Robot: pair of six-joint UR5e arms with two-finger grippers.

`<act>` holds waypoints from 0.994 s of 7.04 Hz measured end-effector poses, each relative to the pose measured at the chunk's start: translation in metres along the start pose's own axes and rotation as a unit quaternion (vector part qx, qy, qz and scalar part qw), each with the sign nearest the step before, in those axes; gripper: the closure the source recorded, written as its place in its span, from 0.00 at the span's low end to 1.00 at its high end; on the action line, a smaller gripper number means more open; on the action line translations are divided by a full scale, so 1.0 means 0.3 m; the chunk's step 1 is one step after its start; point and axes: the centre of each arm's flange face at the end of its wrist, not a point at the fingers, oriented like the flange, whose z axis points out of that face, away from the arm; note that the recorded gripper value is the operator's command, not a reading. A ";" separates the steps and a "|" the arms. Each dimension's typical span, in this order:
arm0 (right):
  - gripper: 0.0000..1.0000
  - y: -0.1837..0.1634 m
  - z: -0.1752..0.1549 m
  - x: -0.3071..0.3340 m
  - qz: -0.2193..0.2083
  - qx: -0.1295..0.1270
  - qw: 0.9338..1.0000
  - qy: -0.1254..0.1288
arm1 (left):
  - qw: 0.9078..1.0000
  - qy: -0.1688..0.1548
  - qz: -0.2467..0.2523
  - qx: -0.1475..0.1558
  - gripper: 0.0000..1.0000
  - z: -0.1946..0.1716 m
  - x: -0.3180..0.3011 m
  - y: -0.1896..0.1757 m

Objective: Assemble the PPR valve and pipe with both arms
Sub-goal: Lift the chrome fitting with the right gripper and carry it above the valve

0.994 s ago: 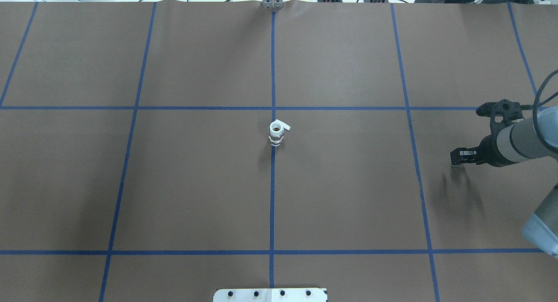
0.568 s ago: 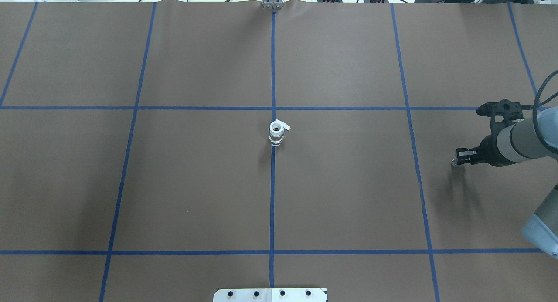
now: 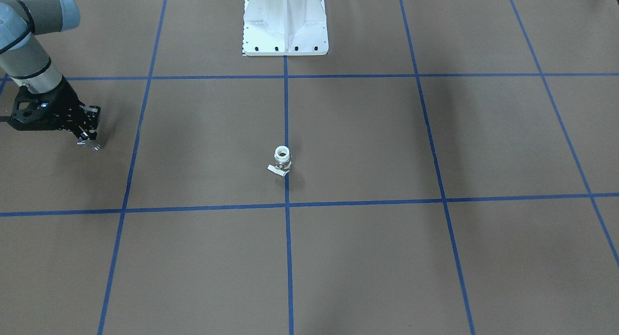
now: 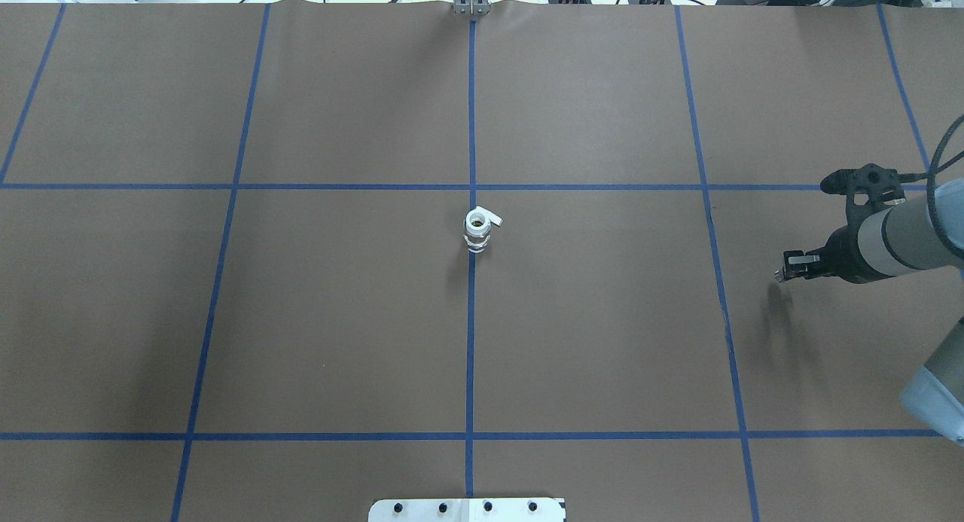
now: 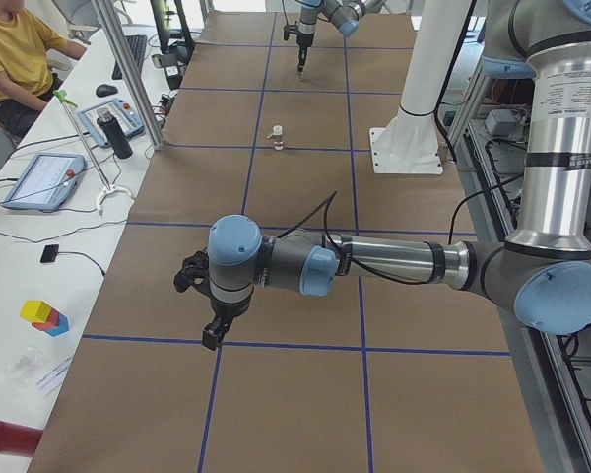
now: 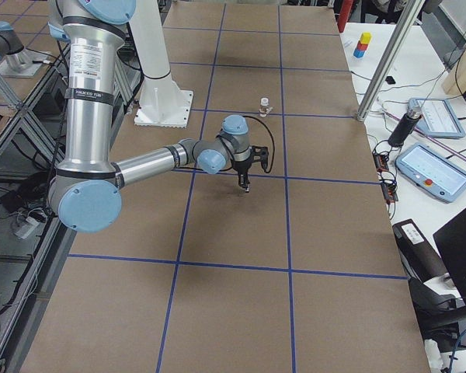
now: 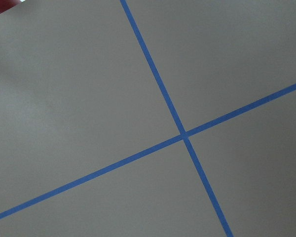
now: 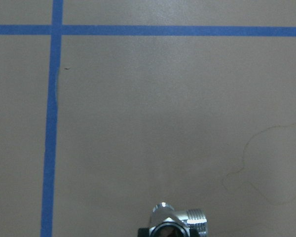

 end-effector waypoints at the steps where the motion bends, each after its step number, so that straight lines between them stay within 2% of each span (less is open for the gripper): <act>1: 1.00 -0.022 -0.042 -0.019 0.004 0.002 1.000 -0.011 | 0.999 0.001 -0.039 -0.003 0.00 0.010 -0.001 0.018; 3: 1.00 -0.158 -0.177 -0.158 0.028 -0.004 0.999 -0.017 | 0.993 0.007 -0.119 -0.016 0.00 0.042 -0.002 0.090; 5: 1.00 -0.301 -0.340 -0.449 0.048 -0.018 0.999 -0.002 | 0.988 0.024 -0.149 -0.036 0.00 0.069 0.001 0.140; 7: 1.00 -0.361 -0.428 -0.676 0.067 -0.022 0.997 -0.008 | 0.987 0.034 -0.148 -0.058 0.00 0.082 0.006 0.159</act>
